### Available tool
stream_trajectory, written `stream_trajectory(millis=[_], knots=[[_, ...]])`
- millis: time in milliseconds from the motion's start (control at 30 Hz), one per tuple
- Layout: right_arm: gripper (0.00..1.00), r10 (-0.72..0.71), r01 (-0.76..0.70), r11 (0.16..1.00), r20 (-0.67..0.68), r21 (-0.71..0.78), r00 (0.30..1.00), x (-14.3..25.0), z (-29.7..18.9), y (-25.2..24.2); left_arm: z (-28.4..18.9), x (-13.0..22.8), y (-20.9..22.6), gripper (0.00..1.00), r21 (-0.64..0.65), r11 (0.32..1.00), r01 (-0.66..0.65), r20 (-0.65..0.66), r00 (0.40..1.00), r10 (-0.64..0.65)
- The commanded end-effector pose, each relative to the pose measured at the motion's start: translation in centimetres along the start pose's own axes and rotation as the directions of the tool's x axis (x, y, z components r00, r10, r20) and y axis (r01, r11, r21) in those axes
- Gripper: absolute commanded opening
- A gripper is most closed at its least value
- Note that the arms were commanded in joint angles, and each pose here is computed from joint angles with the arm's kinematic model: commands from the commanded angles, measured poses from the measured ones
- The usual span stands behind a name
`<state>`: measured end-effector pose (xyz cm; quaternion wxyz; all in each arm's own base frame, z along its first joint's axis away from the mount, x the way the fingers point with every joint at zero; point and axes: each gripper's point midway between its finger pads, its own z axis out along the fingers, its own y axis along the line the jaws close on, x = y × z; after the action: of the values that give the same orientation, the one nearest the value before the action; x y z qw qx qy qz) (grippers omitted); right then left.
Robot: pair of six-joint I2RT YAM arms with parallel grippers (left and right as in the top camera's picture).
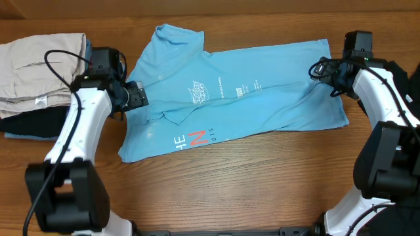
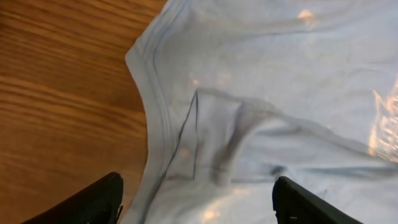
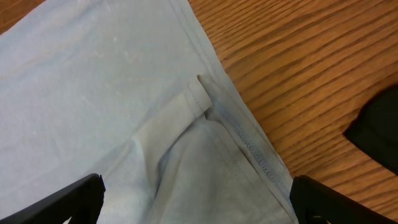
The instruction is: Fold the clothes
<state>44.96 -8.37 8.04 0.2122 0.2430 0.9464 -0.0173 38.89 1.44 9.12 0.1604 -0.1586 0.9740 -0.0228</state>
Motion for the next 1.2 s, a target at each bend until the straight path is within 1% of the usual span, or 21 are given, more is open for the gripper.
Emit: stream_trajectory(millis=[0, 67, 100, 167, 233, 267, 300, 333, 400, 567, 600, 733, 767, 800, 900, 933, 967, 1000, 1033, 1100, 1167], knots=[[1.0, 0.006, -0.005, 1.0, 0.067, -0.02, 0.998, -1.8, -2.1, 0.4, 4.2, 0.6, 0.5, 0.75, -0.034, 0.999, -0.019, -0.064, 0.998, 0.017], [1.0, 0.006, -0.005, 1.0, 0.067, -0.02, 0.998, -1.8, -2.1, 0.4, 7.1, 1.6, 0.6, 0.69, -0.043, 0.999, -0.01, -0.123, 0.992, 0.005], [1.0, 0.006, -0.005, 1.0, 0.067, -0.02, 0.998, -1.8, -2.1, 0.4, 8.5, 2.3, 0.7, 0.6, -0.048, 0.999, -0.011, -0.157, 0.988, 0.003], [1.0, 0.006, -0.005, 1.0, 0.067, -0.02, 0.998, -1.8, -2.1, 0.4, 9.8, 3.1, 1.1, 0.48, -0.062, 0.998, -0.014, -0.191, 0.982, 0.002], [1.0, 0.006, -0.005, 1.0, 0.067, -0.02, 0.998, -1.8, -2.1, 0.4, 11.1, 4.1, 1.5, 0.42, -0.079, 0.997, -0.018, -0.229, 0.973, -0.001], [1.0, 0.006, -0.005, 1.0, 0.067, -0.02, 0.998, -1.8, -2.1, 0.4, 11.6, 4.4, 1.8, 0.36, -0.094, 0.995, -0.022, -0.241, 0.971, -0.001], [1.0, 0.007, -0.005, 1.0, 0.067, -0.02, 0.998, -1.8, -2.1, 0.4, 11.9, 4.5, 2.5, 0.13, -0.132, 0.991, -0.032, -0.241, 0.97, -0.001], [1.0, 0.006, -0.005, 1.0, 0.067, -0.02, 0.998, -1.8, -2.1, 0.4, 11.8, 4.4, 3.3, 0.07, -0.173, 0.984, -0.039, -0.235, 0.972, -0.003], [1.0, 0.006, -0.005, 1.0, 0.067, -0.02, 0.998, -1.8, -2.1, 0.4, 11.4, 4.0, 4.5, 0.04, -0.229, 0.972, -0.045, -0.227, 0.974, -0.008], [1.0, 0.006, -0.005, 1.0, 0.067, -0.02, 0.998, -1.8, -2.1, 0.4, 9.5, 1.9, 6.1, 0.06, -0.324, 0.944, -0.069, -0.208, 0.978, 0.001], [1.0, 0.006, -0.005, 1.0, 0.067, -0.02, 0.998, -1.8, -2.1, 0.4, 9.2, 1.6, 6.0, 0.09, -0.321, 0.945, -0.069, -0.206, 0.978, 0.001], [1.0, 0.006, -0.005, 1.0, 0.067, -0.02, 0.998, -1.8, -2.1, 0.4, 7.4, -0.5, 4.4, 0.4, -0.268, 0.962, -0.054, -0.194, 0.981, 0.001], [1.0, 0.006, -0.005, 1.0, 0.067, -0.02, 0.998, -1.8, -2.1, 0.4, 6.6, -1.4, 3.5, 0.47, -0.231, 0.972, -0.044, -0.19, 0.982, -0.001], [1.0, 0.006, -0.005, 1.0, 0.067, -0.02, 0.998, -1.8, -2.1, 0.4, 4.8, -3.1, 1.2, 0.53, -0.131, 0.991, -0.021, -0.176, 0.984, -0.002], [1.0, 0.007, -0.005, 1.0, 0.067, -0.02, 0.998, -1.8, -2.1, 0.4, 1.4, -5.1, -1.3, 0.59, -0.017, 1.0, -0.001, -0.168, 0.986, -0.002], [1.0, 0.007, -0.005, 1.0, 0.067, -0.021, 0.998, -1.8, -2.1, 0.4, 0.4, -5.4, -1.6, 0.66, -0.003, 1.0, 0.004, -0.168, 0.986, -0.004], [1.0, 0.007, -0.004, 0.999, 0.066, -0.039, 0.998, -1.8, -2.1, 0.7, -0.4, -5.7, -1.9, 0.88, 0.014, 1.0, 0.009, -0.171, 0.985, -0.007], [1.0, 0.006, -0.002, 0.996, 0.044, -0.092, 0.999, -1.4, -2.2, 1.6, -1.1, -5.8, -2.3, 0.98, 0.049, 0.999, 0.021, -0.179, 0.984, -0.012], [1.0, 0.0, -0.002, 0.99, -0.018, -0.141, 1.0, -0.1, -2.3, 2.4, -1.6, -5.7, -2.7, 0.98, 0.081, 0.996, 0.033, -0.19, 0.982, -0.017], [1.0, -0.013, -0.006, 0.991, -0.141, -0.135, 0.99, 2.9, -2.4, 2.0, -1.9, -5.5, -3.5, 0.98, 0.148, 0.987, 0.057, -0.214, 0.976, -0.024], [0.98, -0.156, 0.131, 0.983, -0.199, -0.132, 0.968, 4.7, -2.7, 1.2, -1.9, -5.4, -3.6, 1.0, 0.151, 0.987, 0.055, -0.214, 0.977, -0.021]])
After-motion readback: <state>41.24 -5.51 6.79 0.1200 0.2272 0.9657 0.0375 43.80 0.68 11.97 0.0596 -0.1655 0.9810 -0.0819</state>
